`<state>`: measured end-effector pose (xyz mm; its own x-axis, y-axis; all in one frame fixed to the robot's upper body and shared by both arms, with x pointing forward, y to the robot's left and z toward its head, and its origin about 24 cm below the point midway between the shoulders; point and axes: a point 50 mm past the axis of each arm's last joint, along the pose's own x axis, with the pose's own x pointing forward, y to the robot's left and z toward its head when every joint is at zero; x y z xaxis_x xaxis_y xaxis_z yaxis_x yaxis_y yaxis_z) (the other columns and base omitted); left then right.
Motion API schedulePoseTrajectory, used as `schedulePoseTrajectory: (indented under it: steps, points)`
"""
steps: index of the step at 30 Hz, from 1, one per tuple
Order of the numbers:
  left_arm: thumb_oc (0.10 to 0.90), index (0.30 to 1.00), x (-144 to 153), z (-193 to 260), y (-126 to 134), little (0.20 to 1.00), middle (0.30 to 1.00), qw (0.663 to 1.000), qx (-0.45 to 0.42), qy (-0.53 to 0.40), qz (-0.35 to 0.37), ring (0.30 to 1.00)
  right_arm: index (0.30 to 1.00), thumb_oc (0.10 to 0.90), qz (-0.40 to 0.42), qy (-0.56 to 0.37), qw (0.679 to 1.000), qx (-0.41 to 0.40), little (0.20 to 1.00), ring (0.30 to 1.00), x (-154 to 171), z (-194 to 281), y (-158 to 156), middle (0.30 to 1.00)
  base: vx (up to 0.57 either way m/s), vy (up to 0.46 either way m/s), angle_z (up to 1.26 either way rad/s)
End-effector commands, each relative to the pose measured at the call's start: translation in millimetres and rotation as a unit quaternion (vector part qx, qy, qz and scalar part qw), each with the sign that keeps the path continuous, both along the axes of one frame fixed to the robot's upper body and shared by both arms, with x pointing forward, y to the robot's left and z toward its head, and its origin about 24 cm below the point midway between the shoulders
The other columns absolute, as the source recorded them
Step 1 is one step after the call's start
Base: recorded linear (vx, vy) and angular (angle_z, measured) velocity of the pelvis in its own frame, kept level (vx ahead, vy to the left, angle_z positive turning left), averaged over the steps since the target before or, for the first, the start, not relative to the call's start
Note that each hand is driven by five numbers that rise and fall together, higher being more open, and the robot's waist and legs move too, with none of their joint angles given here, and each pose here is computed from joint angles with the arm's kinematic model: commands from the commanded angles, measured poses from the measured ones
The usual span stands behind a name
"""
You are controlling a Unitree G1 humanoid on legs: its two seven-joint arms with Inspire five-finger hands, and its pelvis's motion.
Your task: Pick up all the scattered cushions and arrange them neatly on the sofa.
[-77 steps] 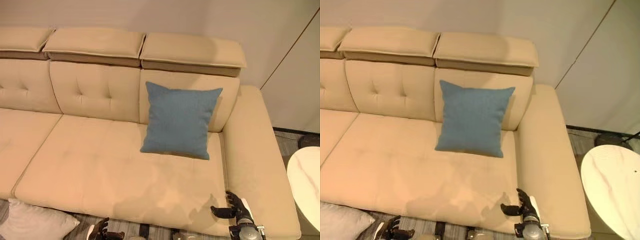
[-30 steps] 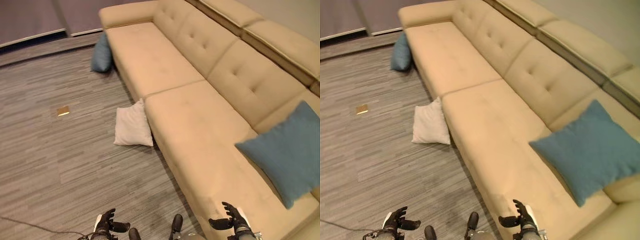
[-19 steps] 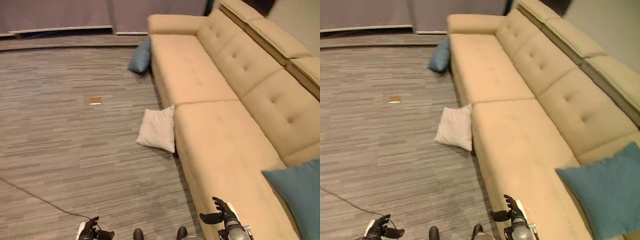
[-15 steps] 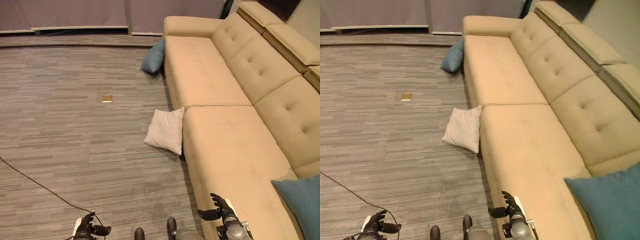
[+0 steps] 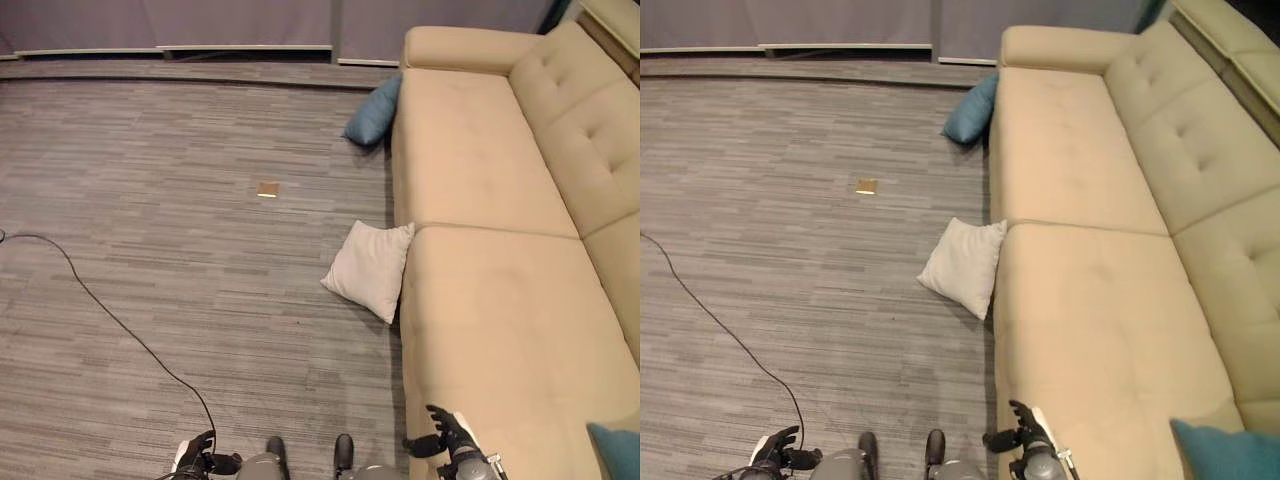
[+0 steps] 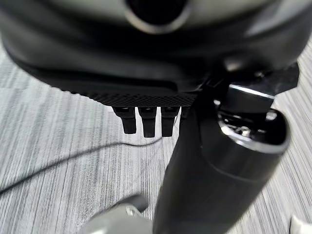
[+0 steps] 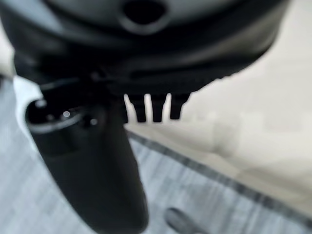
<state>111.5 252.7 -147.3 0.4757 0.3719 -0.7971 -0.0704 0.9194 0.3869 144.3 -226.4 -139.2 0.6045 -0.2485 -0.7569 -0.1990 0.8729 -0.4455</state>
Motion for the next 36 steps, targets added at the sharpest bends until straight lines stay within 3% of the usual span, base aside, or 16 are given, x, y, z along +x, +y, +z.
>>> schedulePoseTrajectory:
  steps: [1, 6, 15, 20, 33, 36]
  points:
    - [0.8, 0.9, -13, 4, 17, 0.9, 0.9, 1.0, 0.027, 0.005, -0.012, 0.9, 0.9, 0.8, 0.014, -0.013, 0.999, -0.032, 0.9, 0.9, -2, 4, -12, 0.9, 0.29, 0.195, 0.06]
    - [0.8, 0.9, -20, 1, 16, 0.9, 0.9, 0.999, 0.028, 0.019, -0.011, 0.9, 0.9, 0.8, 0.025, 0.002, 0.999, -0.033, 0.9, 0.9, -6, 0, -6, 0.9, 0.22, 0.223, -0.09]
    - [0.8, 0.9, 18, 16, 23, 0.9, 0.9, 0.998, 0.03, -0.046, -0.014, 0.9, 0.9, 0.8, 0.011, -0.024, 1.0, -0.012, 0.9, 0.9, 7, 5, 0, 0.9, 0.22, 0.206, 0.11]
    - [0.8, 0.9, 23, 17, 21, 0.9, 0.9, 0.998, 0.026, -0.044, -0.032, 0.9, 0.9, 0.8, 0.006, -0.014, 1.0, -0.015, 0.9, 0.9, 5, 4, -4, 0.9, 0.31, 0.044, 0.25]
    - [0.8, 0.9, 2, 3, 2, 0.9, 0.9, 0.998, 0.007, 0.003, -0.068, 0.9, 0.9, 0.8, -0.015, 0.02, 0.999, -0.03, 0.9, 0.9, -24, -2, -20, 0.9, 0.27, -0.025, 0.54]
    - [0.8, 0.9, 24, 11, 1, 0.9, 0.9, 0.997, 0.009, -0.033, -0.076, 0.9, 0.9, 0.8, -0.027, 0.006, 0.999, -0.035, 0.9, 0.9, -16, 3, -27, 0.9, 0.22, -0.09, 0.12]
